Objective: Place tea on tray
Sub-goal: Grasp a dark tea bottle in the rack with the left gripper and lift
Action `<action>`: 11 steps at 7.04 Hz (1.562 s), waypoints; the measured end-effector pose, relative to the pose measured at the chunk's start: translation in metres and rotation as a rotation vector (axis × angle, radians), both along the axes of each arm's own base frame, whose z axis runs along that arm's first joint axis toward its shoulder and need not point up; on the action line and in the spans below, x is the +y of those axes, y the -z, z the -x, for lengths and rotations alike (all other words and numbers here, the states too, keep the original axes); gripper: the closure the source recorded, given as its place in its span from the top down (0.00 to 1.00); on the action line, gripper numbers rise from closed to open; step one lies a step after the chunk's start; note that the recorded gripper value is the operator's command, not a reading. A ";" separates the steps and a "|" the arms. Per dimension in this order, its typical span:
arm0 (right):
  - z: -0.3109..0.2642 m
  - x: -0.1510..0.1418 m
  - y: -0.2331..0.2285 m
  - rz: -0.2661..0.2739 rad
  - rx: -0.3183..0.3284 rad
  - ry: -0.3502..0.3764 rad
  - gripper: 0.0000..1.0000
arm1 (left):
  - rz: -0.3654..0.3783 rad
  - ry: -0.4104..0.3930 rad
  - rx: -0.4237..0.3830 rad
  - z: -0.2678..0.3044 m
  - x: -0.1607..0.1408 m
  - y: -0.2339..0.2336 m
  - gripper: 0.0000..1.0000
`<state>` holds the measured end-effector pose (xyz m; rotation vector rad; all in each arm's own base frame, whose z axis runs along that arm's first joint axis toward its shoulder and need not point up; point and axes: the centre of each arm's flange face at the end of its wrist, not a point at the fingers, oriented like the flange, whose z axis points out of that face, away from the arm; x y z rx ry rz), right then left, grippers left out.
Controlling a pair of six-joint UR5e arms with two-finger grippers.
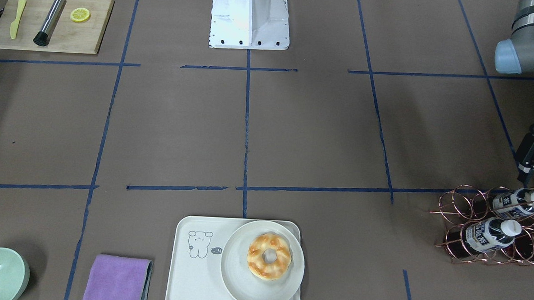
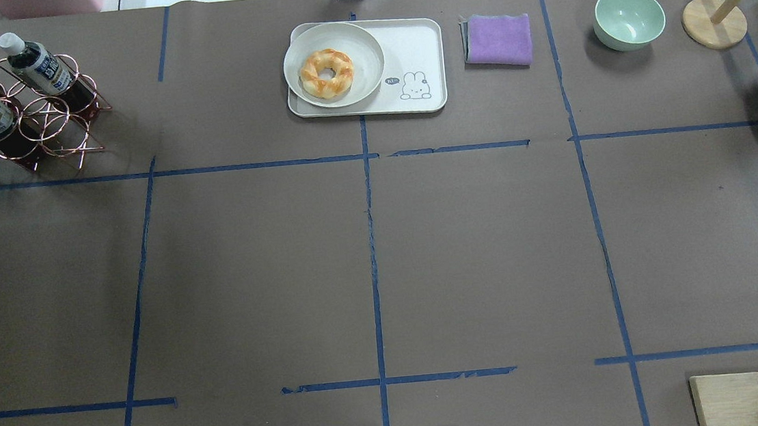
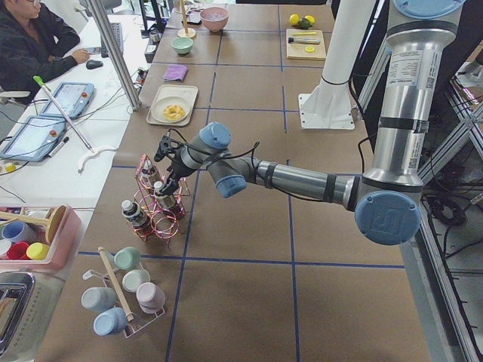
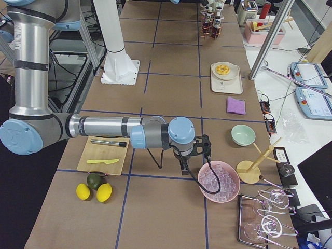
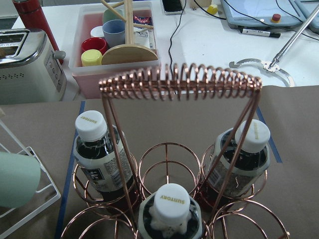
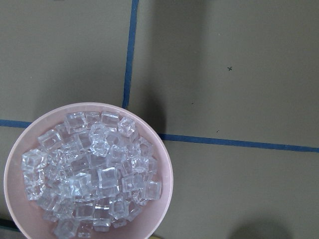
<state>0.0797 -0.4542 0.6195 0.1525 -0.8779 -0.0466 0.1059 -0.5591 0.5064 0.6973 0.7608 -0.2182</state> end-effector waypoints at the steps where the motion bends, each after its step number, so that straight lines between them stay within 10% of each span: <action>1: 0.000 -0.002 0.002 0.003 -0.001 -0.006 1.00 | 0.002 0.002 -0.002 -0.003 -0.003 -0.003 0.78; 5: 0.000 -0.006 0.005 0.004 -0.001 -0.013 1.00 | 0.015 -0.001 -0.011 -0.013 -0.025 -0.009 0.73; 9: 0.000 -0.006 0.006 0.004 -0.002 -0.014 1.00 | 0.017 -0.002 -0.015 -0.015 -0.030 -0.011 0.06; 11: 0.000 -0.006 0.006 0.004 -0.003 -0.014 1.00 | 0.008 -0.007 -0.014 -0.014 -0.029 -0.007 0.02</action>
